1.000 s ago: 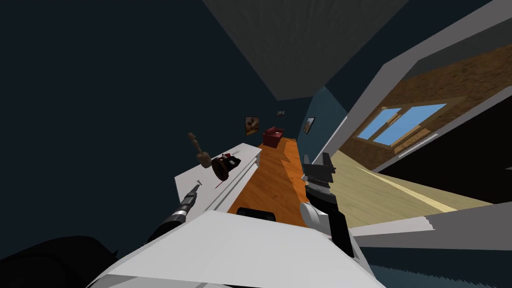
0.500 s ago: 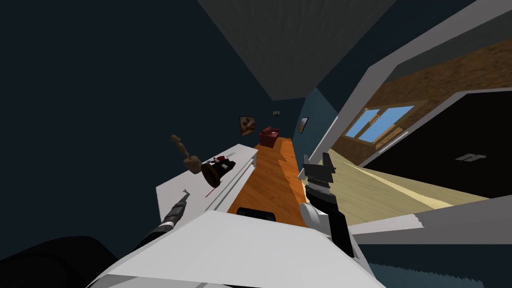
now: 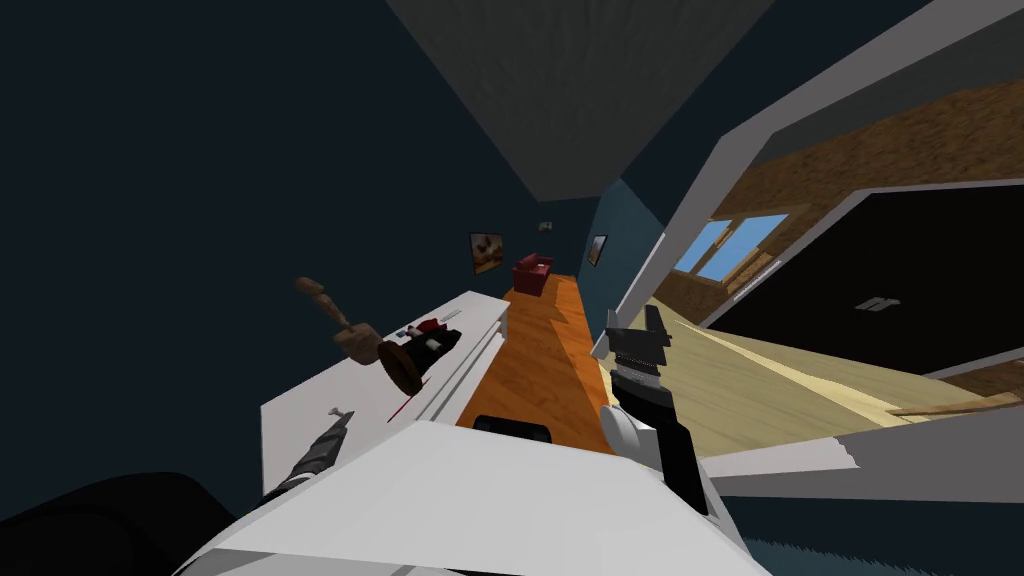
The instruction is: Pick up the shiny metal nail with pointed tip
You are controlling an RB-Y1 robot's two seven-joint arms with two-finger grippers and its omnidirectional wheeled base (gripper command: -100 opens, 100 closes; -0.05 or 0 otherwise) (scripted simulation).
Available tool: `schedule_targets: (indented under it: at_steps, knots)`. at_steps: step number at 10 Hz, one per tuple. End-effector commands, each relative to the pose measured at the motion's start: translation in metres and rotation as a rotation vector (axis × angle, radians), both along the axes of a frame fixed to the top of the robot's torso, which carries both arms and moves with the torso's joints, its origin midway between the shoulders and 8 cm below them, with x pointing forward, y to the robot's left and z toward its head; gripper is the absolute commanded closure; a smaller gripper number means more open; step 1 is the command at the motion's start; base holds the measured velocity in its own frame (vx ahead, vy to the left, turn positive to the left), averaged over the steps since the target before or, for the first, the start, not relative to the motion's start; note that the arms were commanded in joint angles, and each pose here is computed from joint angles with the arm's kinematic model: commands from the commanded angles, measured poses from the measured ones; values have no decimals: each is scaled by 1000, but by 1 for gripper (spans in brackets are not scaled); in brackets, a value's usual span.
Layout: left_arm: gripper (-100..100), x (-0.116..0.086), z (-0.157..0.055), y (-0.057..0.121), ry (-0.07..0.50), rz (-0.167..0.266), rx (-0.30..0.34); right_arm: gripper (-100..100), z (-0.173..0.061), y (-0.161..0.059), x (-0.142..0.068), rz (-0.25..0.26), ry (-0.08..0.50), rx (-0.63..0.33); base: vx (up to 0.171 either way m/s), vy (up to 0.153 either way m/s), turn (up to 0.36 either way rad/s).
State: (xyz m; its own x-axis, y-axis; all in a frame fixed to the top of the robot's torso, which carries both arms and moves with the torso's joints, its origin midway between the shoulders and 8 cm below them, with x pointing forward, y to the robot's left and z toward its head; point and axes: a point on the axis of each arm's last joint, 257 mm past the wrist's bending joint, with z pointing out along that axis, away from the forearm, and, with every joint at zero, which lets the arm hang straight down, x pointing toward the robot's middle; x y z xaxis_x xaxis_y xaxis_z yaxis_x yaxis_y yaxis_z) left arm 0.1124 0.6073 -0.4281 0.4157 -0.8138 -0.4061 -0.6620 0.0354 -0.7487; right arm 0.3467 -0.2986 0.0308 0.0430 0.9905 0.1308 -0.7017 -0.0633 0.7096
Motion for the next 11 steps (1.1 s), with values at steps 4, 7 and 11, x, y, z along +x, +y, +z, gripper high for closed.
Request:
schedule_targets:
  at_steps: [4, 7, 11]
  knots:
    - [-100, -70, -22, 32, 109, 146, -35, 0, 0, 0, 0, 0, 0, 0, 122, -2, -82]
    - [-100, -97, -27, 44, 148, 203, -47, 0, 0, 0, 0, 0, 0, 0, 128, 14, -61]
    - [-100, -168, -35, 72, 237, 362, -78, 0, 0, 0, 0, 0, 0, 0, 126, 22, -69]
